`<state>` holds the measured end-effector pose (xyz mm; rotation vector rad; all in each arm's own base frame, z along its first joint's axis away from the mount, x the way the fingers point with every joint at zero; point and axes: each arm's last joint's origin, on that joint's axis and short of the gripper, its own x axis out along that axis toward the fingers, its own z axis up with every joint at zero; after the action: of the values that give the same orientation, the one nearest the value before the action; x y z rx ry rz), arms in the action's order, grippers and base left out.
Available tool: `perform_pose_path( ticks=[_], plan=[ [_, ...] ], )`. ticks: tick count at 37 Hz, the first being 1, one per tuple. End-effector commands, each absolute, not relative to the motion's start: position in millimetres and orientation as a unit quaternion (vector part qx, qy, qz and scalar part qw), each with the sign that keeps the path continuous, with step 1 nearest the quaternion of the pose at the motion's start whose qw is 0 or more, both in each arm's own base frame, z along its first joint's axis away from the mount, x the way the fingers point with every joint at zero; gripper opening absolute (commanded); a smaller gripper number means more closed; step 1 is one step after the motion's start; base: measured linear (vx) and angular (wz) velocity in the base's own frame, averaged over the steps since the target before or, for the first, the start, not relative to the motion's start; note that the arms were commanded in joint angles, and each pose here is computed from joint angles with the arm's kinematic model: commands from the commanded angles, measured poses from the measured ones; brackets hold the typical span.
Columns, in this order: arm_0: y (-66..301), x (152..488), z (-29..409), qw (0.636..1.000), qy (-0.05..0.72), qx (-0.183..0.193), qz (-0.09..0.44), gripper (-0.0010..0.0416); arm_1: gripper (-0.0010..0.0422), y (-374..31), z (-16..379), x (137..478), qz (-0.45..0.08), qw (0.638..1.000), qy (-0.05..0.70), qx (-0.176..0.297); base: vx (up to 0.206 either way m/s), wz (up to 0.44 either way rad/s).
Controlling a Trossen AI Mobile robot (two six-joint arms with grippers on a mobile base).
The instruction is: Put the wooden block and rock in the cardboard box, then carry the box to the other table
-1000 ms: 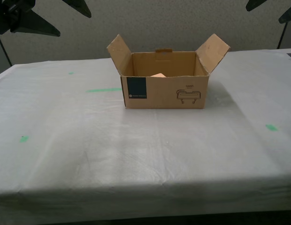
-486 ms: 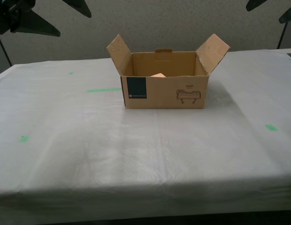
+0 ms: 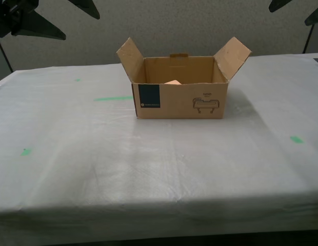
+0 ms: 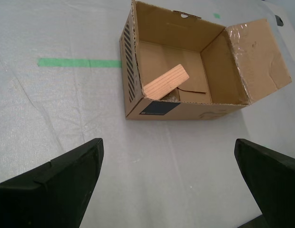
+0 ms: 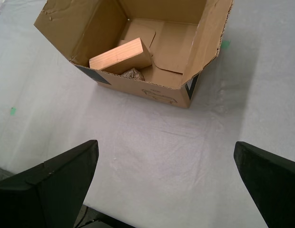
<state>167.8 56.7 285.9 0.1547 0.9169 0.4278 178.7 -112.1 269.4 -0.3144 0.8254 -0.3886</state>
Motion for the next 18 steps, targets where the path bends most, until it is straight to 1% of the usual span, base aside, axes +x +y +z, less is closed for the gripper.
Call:
perform_pose_path(
  ticks=[1, 18],
  plan=[
    [56.7, 167.8, 286.1, 0.872, 0.438, 0.075, 0.203, 0.0397, 0.0375, -112.1, 269.9, 178.9, -0.186, 0.886, 0.396, -0.153, 0.0, 0.0],
    [56.6, 167.8, 286.1, 0.872, 0.438, 0.075, 0.203, 0.0397, 0.0375, -112.1, 269.9, 178.9, -0.186, 0.886, 0.396, -0.153, 0.0, 0.0]
  ],
)
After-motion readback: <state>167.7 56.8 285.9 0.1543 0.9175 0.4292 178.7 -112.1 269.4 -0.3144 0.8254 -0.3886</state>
